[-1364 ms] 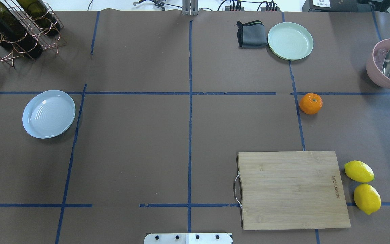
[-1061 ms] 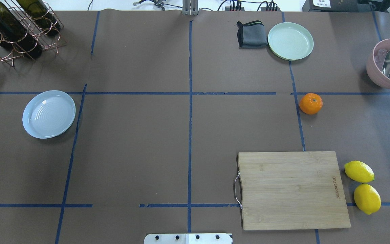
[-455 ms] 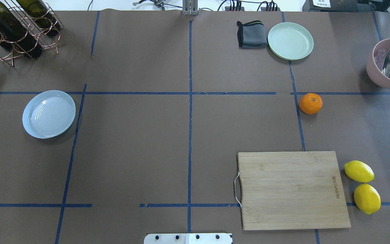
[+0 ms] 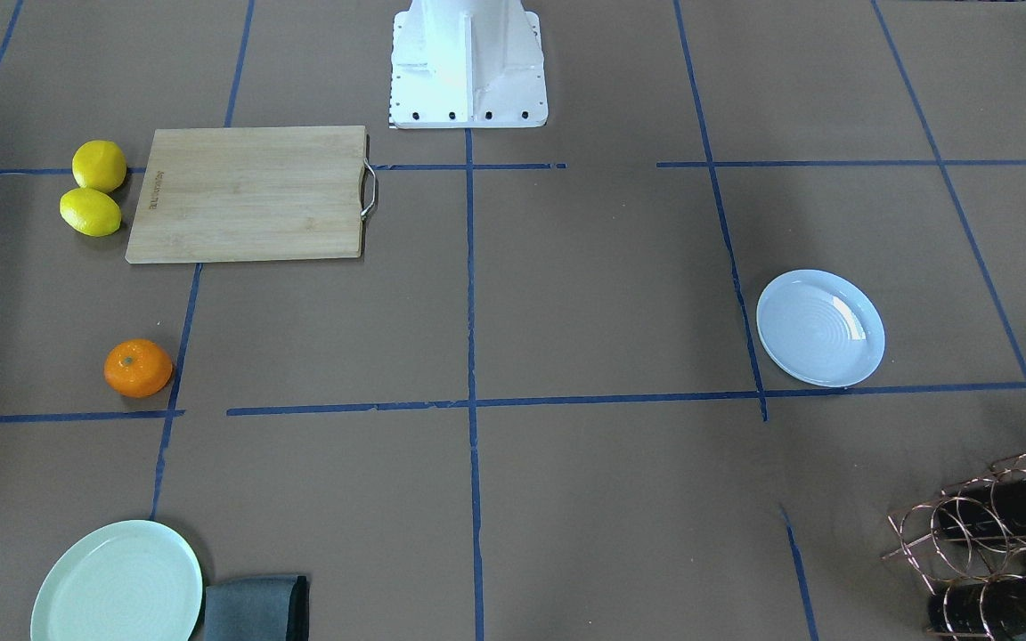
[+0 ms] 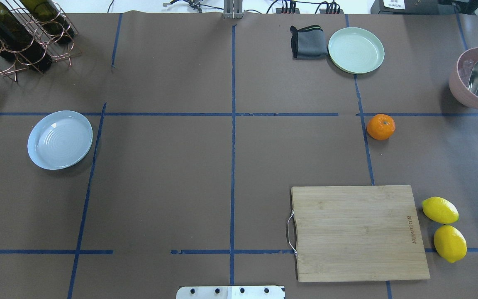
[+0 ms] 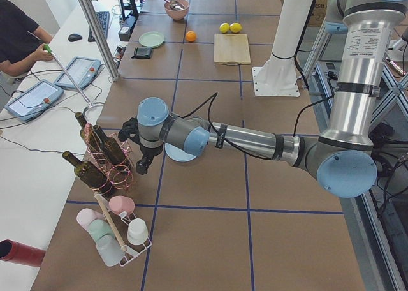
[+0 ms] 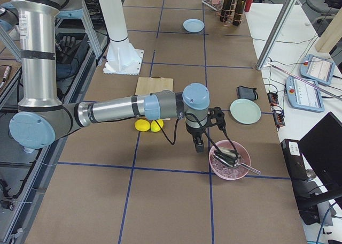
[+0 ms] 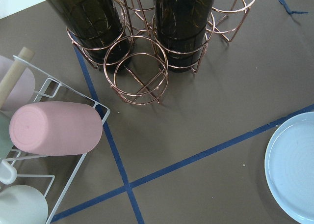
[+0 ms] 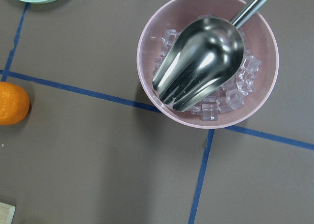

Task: Pick orange to plate

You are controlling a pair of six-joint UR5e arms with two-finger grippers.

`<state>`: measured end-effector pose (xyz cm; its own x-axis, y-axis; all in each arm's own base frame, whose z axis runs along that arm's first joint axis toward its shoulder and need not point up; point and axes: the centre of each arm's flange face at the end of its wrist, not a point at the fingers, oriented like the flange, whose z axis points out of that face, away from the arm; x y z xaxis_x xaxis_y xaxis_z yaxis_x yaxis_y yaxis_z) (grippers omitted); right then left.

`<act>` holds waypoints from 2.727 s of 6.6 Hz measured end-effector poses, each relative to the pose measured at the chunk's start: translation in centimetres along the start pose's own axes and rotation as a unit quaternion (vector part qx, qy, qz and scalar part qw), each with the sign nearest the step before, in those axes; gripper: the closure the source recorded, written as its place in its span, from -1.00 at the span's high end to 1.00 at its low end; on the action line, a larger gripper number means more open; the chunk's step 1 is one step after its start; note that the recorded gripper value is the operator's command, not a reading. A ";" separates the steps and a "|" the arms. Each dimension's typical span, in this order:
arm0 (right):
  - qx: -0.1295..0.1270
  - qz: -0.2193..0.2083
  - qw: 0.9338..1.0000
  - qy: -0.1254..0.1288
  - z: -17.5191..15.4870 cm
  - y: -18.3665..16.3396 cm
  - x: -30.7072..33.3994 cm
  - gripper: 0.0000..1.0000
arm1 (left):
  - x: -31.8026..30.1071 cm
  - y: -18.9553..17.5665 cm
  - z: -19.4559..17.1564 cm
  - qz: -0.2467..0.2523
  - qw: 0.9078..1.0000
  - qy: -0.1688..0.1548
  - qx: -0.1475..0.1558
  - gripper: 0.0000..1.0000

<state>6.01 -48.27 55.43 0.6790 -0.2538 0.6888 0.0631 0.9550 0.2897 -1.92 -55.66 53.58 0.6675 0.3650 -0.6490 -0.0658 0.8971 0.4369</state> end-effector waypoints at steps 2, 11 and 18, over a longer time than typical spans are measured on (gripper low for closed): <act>-0.005 0.037 0.999 -0.011 1.2 0.7 0.9 1.00 | 2.8 -0.6 2.2 0.003 1.000 0.016 -0.001 1.00; -0.014 0.051 0.997 -0.050 2.8 2.7 0.4 1.00 | 16.1 4.9 21.2 -0.117 0.992 0.033 -0.034 0.98; -0.007 0.076 0.995 -0.067 2.0 2.0 -0.8 1.00 | 15.3 6.2 23.4 -0.124 0.991 0.020 -0.055 -1.00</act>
<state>4.11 -46.41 56.77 0.5776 -0.1242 0.8068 -0.0223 0.9856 0.1677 25.25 -50.34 60.90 0.6432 0.1371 -0.7533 0.0155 0.9813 0.1918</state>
